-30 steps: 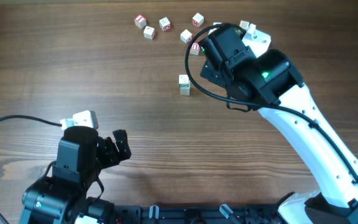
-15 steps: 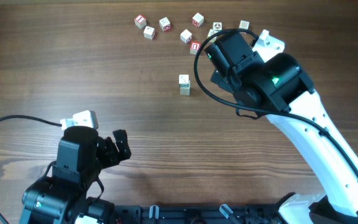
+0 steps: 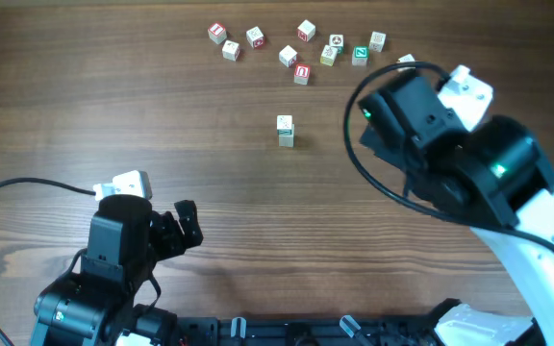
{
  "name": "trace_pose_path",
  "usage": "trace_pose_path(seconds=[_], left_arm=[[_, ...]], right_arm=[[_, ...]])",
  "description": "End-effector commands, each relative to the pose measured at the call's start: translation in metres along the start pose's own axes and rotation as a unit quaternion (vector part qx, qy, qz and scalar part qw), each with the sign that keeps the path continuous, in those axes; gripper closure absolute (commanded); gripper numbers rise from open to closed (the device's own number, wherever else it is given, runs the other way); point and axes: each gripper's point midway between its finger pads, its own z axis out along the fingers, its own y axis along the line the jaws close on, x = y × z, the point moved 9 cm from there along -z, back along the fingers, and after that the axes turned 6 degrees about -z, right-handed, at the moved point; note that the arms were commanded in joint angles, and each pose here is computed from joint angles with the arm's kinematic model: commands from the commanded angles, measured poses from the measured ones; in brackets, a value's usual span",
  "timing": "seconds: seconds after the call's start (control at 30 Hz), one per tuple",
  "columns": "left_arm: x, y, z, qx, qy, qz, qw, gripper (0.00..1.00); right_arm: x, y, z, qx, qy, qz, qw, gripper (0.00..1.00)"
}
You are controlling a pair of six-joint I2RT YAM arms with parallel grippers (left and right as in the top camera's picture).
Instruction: Form a tower
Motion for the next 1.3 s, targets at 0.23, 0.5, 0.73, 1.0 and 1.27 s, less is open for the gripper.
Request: trace_pose_path(seconds=[0.23, 0.5, 0.73, 1.0, 1.27], left_arm=[[-0.001, 0.001, 0.000, -0.004, -0.004, 0.000, 1.000, 0.00], [-0.001, 0.001, 0.000, -0.004, -0.004, 0.000, 1.000, 0.00], [-0.001, 0.001, 0.000, -0.004, -0.004, 0.000, 1.000, 0.00], [-0.001, 0.001, 0.000, -0.004, -0.004, 0.000, 1.000, 0.00], [-0.001, 0.001, 0.000, -0.004, -0.004, 0.000, 1.000, 0.00]], right_arm=[[0.010, 0.017, 0.013, -0.047, -0.005, 0.010, 0.999, 0.00], [0.022, 0.112, 0.086, -0.143, 0.031, -0.153, 0.977, 0.00], [0.043, 0.156, 0.153, -0.133, 0.057, -0.216, 0.966, 0.00], [0.065, 0.187, 0.202, -0.153, 0.081, -0.220, 0.960, 0.09], [0.078, 0.194, 0.229, -0.137, 0.091, -0.226, 0.960, 0.21]])
